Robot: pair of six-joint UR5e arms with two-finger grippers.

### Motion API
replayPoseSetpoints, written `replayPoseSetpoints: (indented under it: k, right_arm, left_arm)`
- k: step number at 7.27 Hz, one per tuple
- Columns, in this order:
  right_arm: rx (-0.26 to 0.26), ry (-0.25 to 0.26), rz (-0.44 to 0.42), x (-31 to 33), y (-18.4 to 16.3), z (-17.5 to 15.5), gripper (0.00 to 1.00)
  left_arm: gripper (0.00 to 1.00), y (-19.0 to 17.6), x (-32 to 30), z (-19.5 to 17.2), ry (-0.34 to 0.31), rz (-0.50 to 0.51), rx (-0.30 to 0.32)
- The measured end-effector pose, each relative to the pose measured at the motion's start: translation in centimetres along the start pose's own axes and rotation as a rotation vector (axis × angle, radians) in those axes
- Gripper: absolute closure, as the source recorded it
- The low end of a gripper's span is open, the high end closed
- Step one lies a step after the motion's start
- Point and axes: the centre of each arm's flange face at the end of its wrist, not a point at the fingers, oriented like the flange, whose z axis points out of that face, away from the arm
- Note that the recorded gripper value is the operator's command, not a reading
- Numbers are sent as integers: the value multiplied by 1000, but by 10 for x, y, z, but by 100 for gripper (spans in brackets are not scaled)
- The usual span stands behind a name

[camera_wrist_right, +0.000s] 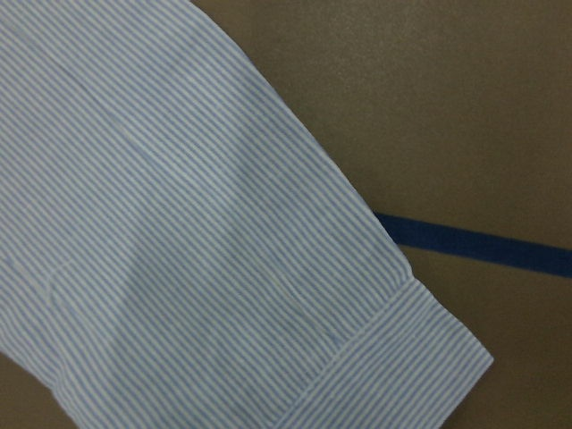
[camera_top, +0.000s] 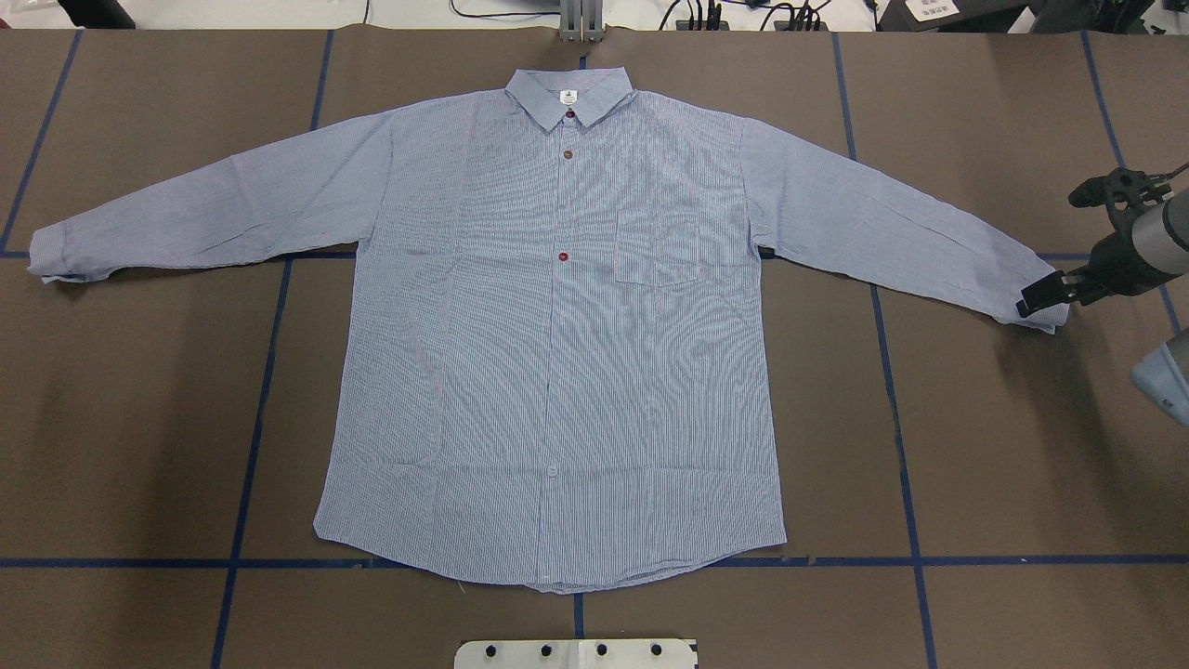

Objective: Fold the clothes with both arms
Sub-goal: 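Lower the right gripper onto the cuff nearest it and grasp it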

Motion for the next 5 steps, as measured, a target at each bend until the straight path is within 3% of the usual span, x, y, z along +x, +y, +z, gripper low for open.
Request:
replayPoseSetpoints:
  k: [2,5]
  right_arm:
    - [-5,-3,5,0,0,1,17]
    - [-16,-1,22,5,6,4,23]
  left_arm:
    - [1,0,0,0,1,0,1]
    - [1,-1,1,-1,1,1,3]
